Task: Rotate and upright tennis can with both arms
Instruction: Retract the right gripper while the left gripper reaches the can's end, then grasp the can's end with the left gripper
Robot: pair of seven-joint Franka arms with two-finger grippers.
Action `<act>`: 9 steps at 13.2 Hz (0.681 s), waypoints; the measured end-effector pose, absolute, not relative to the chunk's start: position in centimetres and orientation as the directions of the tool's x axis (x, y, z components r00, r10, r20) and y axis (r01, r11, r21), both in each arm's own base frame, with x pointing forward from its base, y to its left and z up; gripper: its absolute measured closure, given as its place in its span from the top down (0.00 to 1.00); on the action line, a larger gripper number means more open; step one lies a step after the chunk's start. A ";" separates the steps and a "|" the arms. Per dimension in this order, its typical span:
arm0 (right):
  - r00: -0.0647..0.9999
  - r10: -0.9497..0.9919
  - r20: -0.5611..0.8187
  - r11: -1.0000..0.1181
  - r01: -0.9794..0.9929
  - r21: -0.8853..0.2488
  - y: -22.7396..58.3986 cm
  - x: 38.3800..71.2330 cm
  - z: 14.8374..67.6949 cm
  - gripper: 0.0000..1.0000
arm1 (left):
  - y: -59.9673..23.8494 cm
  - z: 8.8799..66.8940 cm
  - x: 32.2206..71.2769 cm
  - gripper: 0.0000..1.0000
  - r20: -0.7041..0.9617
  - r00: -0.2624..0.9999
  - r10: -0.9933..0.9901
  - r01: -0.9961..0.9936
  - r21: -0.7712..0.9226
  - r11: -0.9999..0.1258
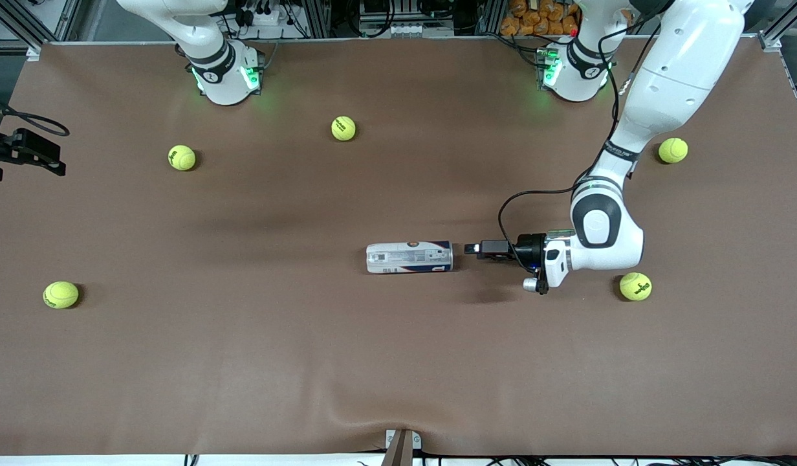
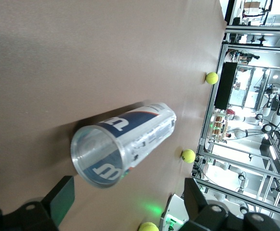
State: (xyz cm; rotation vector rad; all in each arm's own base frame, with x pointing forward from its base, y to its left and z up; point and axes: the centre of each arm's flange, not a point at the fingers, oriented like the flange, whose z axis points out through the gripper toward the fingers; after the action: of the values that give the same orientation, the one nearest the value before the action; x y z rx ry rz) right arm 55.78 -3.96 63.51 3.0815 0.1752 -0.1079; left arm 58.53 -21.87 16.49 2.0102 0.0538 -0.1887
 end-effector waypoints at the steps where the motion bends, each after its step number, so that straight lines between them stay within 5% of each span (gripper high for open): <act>1: 0.991 0.111 -0.073 -0.992 0.115 0.050 -4.0 55.8 63.5 1.00 | -21.9 15.9 58.4 1.00 -0.158 0.987 -0.040 0.127 0.897 -0.423; 9: 0.991 0.108 -0.072 -0.992 0.112 0.053 -4.1 55.8 63.5 1.00 | -25.4 12.9 57.1 1.00 -0.142 0.990 -0.027 0.124 0.930 -0.347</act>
State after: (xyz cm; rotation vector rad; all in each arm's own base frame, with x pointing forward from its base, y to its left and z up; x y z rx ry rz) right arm 55.77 -4.13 63.55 3.0784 0.1706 -0.1072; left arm 57.09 -25.44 12.90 1.9195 0.0694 -0.1552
